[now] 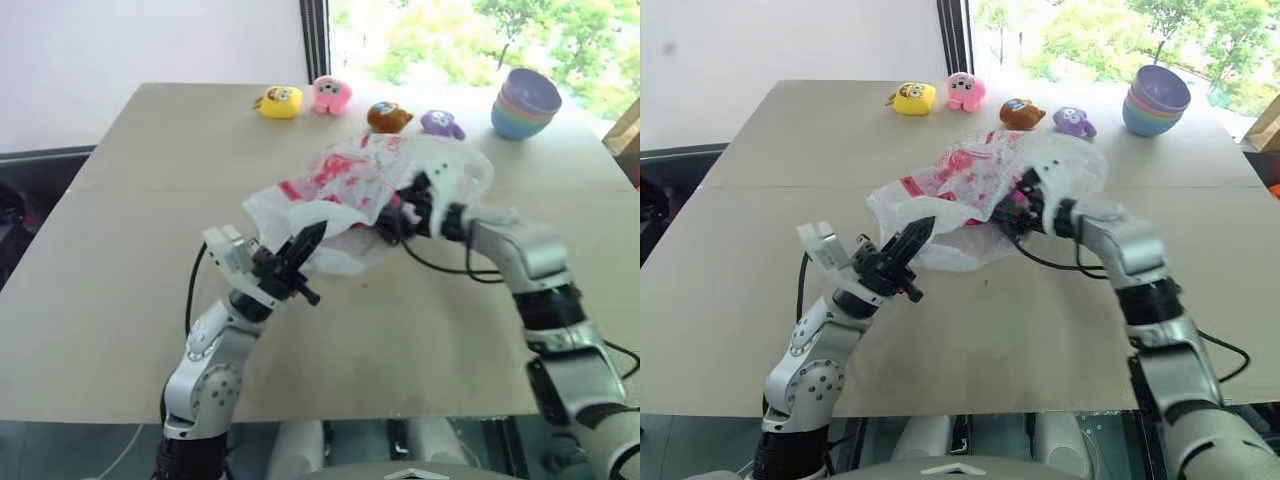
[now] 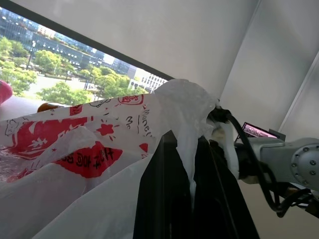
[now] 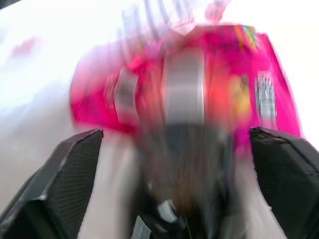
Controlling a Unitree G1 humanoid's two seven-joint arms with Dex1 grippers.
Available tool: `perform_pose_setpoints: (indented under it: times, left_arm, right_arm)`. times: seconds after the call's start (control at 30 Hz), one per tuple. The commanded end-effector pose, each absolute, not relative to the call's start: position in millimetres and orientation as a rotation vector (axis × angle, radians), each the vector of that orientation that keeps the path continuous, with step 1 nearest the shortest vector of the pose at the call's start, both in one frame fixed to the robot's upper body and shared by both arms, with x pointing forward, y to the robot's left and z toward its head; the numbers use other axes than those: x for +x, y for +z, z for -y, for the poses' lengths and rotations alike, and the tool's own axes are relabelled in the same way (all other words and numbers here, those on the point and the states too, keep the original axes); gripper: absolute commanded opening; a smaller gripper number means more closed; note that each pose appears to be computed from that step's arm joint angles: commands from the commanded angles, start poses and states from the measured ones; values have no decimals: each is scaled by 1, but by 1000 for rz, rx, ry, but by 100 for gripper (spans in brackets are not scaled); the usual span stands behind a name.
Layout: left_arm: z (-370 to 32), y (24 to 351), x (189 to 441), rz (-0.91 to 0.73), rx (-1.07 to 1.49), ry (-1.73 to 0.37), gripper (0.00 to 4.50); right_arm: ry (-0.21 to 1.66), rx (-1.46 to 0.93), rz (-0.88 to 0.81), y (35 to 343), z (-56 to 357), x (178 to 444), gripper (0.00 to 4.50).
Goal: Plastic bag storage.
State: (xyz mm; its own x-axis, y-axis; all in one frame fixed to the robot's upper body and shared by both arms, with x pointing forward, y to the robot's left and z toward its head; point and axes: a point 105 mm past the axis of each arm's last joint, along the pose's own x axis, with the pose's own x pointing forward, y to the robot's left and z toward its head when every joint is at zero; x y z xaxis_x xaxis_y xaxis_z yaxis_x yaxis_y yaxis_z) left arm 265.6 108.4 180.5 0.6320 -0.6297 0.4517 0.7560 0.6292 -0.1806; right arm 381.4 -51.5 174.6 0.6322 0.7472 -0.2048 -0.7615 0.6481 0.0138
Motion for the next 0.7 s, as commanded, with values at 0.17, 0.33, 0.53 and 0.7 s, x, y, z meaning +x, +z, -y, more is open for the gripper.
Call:
perform_pose_setpoints:
  times: [0.17,0.33,0.53,0.7]
  left_arm:
    - [-129,190,273,449,-380,-695,0]
    - [-143,189,278,462,-403,-631,0]
    - [-138,192,277,457,-405,-649,0]
    - [-137,193,278,453,-404,-654,0]
  right_arm:
    - [915,-27,-59,204,44,373,448]
    - [1098,-126,15,213,84,335,448]
    - [885,-201,213,240,140,347,448]
    - [765,-217,264,248,164,355,448]
